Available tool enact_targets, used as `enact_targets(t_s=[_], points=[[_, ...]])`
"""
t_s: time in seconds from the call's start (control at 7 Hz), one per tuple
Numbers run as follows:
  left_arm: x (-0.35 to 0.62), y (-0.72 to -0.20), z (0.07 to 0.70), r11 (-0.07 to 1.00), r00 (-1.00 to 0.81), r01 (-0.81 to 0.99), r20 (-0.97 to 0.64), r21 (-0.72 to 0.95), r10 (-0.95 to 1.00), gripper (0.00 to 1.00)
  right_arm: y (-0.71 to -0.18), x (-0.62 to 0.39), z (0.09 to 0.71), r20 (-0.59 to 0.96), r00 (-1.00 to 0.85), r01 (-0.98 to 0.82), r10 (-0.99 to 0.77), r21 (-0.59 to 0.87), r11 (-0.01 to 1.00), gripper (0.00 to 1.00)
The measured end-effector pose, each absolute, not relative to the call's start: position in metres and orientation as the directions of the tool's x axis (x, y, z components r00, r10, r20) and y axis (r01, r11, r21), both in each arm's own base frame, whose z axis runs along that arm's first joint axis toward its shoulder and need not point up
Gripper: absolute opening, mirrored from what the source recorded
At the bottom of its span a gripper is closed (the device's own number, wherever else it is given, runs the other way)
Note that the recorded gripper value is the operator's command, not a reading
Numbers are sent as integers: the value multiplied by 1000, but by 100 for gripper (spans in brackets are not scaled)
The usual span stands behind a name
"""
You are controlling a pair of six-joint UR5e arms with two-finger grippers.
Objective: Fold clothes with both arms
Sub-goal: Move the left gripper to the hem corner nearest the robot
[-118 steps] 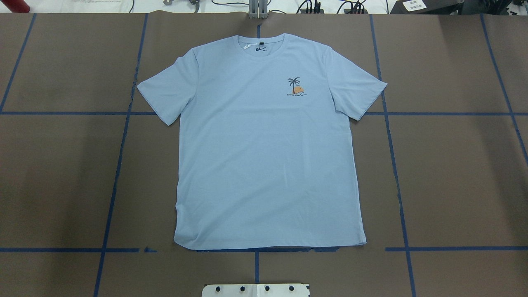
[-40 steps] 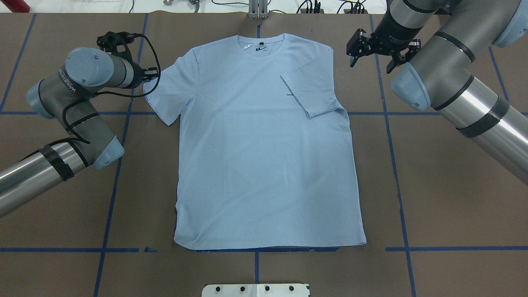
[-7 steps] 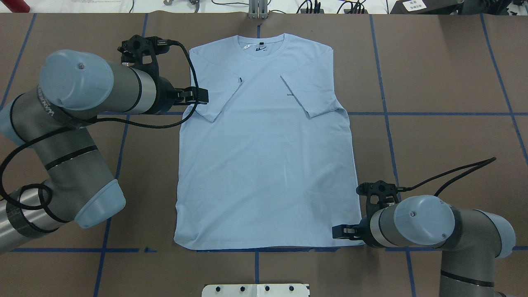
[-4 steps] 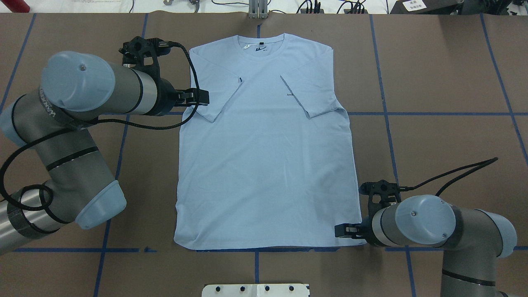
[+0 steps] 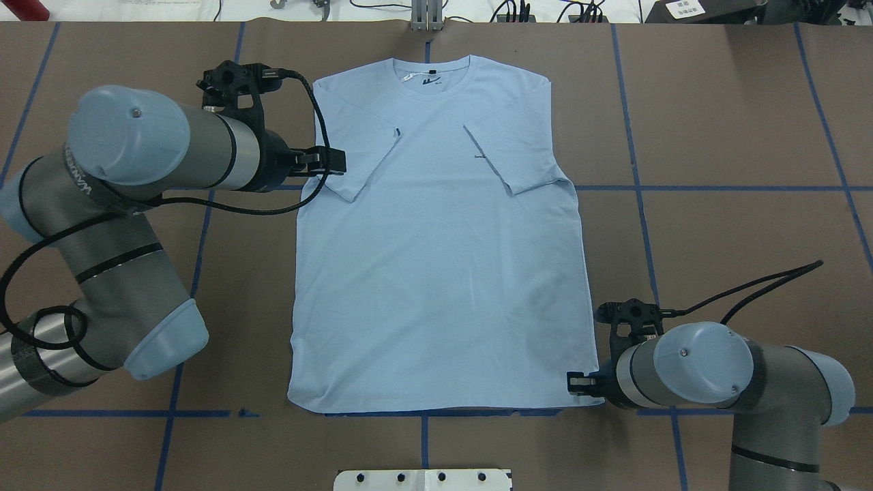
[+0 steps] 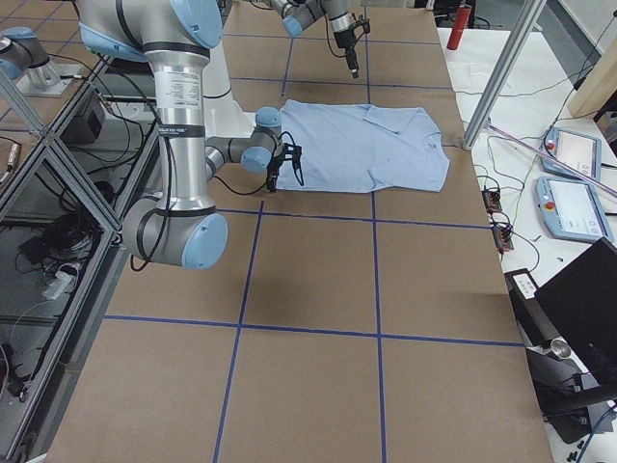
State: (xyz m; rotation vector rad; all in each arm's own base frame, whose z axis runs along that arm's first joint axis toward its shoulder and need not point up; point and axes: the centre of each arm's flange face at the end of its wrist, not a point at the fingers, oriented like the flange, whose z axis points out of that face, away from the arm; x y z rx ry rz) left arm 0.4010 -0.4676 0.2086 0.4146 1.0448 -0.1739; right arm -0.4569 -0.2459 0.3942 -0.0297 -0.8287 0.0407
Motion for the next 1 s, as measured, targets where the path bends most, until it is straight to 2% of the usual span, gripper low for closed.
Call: enact_targets(t_s=[0.71, 1.0], points=[[410, -457, 221, 922, 501, 319, -865, 220, 33, 100, -248, -445, 373, 766, 641, -31, 45, -34, 999, 0], [459, -396, 259, 955, 503, 287, -861, 80, -79, 99, -259, -431, 360, 784, 618, -59, 58, -27, 998, 0]])
